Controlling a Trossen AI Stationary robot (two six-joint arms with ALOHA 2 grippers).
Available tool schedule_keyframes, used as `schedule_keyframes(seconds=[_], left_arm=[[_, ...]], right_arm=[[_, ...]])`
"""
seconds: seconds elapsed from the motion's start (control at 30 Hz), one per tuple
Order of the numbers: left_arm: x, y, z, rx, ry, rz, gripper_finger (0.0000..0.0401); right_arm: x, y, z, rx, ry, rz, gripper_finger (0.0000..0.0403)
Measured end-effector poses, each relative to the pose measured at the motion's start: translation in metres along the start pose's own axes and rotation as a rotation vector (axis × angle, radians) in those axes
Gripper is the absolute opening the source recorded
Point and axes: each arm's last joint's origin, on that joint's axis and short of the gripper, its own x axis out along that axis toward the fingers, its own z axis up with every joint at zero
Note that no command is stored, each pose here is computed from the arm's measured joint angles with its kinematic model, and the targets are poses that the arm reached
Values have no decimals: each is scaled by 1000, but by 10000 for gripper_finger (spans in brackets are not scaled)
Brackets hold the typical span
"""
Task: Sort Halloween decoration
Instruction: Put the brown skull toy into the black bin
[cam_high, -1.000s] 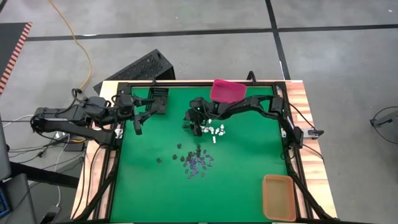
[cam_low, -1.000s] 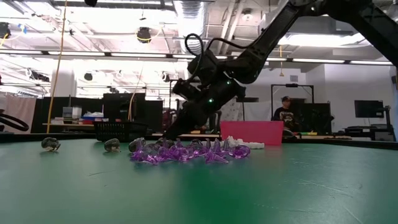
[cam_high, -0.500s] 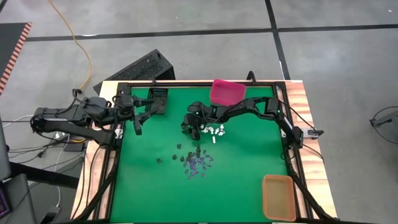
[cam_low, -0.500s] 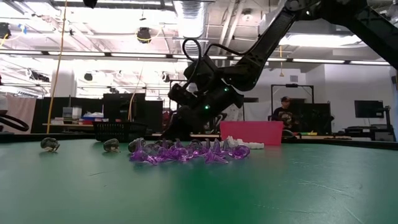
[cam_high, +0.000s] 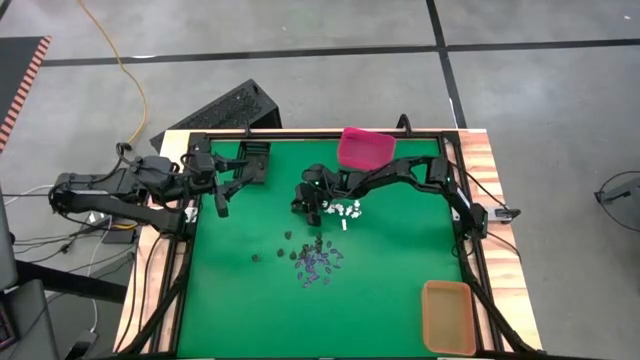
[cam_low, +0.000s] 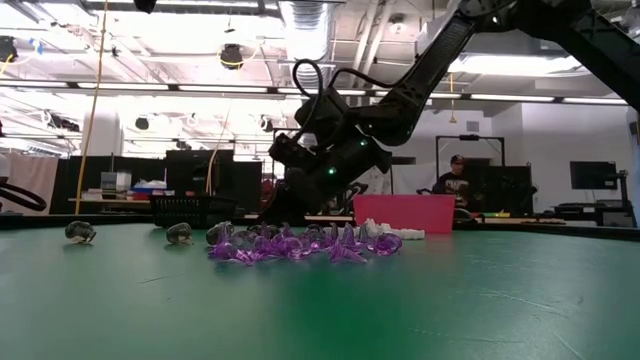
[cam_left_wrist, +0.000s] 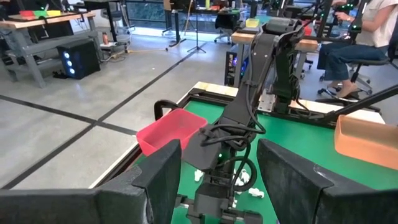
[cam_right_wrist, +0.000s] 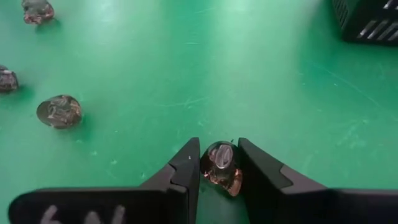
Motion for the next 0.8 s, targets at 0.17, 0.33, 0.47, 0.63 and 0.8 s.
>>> schedule_keyframes(seconds=[0.17,0.33,0.47,0.63,0.8], left_arm=[[0,0,0,-1,-4,0,201],[0,0,2,5,-20,-1,201],[0,0,3,3,-26,-1,201],[0,0,3,2,-27,-1,201],[0,0,3,2,-29,-1,201]], right_arm=[[-6,0,7,26,-7,-16,116],[-11,-4,27,20,-33,-46,117],[-15,-8,51,5,-66,-54,117],[-19,-12,76,-30,-125,-75,117],[-26,-17,98,-73,-187,-114,117]])
